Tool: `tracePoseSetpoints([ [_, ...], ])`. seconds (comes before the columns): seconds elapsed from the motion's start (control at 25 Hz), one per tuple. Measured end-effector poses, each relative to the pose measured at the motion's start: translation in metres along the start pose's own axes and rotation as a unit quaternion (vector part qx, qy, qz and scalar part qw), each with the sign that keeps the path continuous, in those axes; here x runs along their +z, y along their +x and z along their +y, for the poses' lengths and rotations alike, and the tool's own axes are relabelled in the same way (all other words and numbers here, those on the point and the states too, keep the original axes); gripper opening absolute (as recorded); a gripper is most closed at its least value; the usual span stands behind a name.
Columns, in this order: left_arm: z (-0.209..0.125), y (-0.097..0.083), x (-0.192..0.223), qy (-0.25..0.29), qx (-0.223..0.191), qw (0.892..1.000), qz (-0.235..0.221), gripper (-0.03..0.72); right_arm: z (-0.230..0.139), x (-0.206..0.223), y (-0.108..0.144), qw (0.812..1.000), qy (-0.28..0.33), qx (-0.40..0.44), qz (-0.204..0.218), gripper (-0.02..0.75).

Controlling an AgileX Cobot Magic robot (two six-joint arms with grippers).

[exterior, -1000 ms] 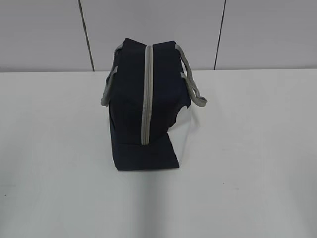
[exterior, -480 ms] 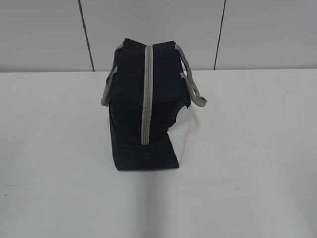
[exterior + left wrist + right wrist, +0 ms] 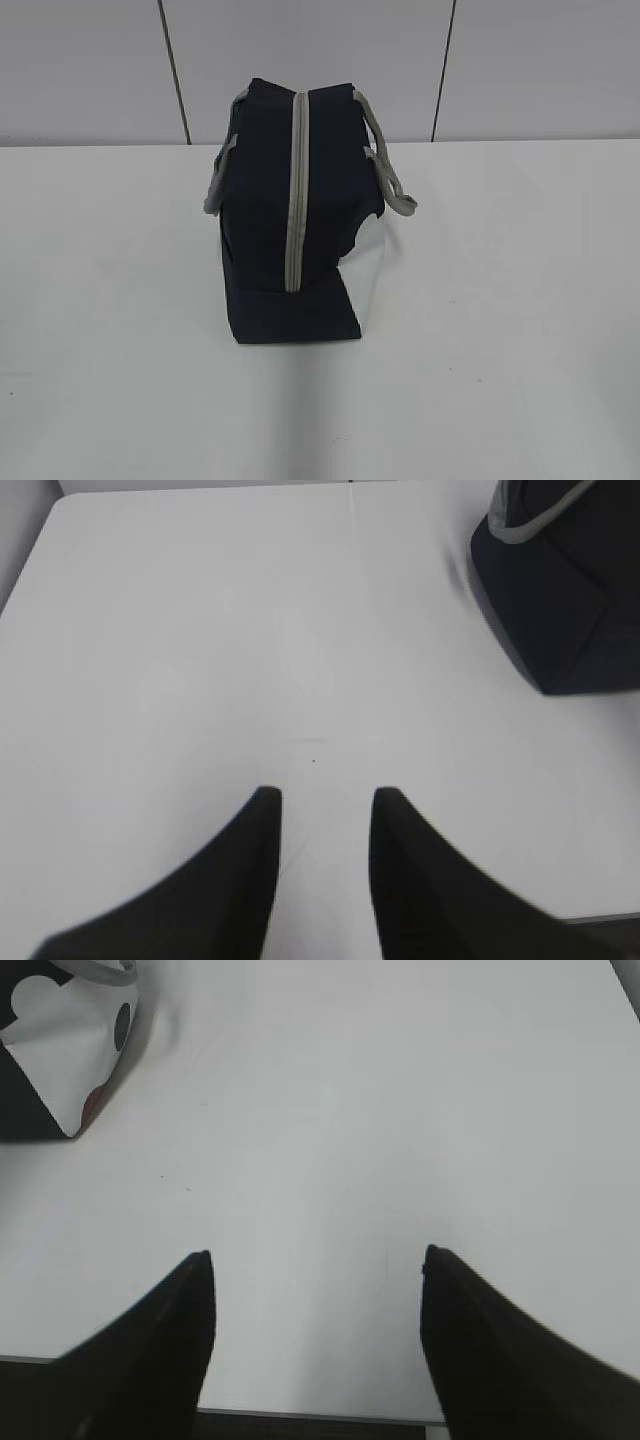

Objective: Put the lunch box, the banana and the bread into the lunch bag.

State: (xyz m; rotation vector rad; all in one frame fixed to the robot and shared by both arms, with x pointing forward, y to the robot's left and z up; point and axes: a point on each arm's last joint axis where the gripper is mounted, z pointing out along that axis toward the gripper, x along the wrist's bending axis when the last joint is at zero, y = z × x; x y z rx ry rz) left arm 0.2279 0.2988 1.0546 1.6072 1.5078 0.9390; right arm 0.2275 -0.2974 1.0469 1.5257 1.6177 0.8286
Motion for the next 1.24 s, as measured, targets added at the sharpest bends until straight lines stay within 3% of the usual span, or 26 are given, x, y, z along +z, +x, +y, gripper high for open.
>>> tracePoseSetpoints([
  [1.24, -0.0007, -0.0002, -0.0010, -0.003, -0.002, 1.000, 0.004, 0.235, -0.0003, -0.0004, 0.0001, 1.000, -0.002, 0.001, -0.002, 0.478],
])
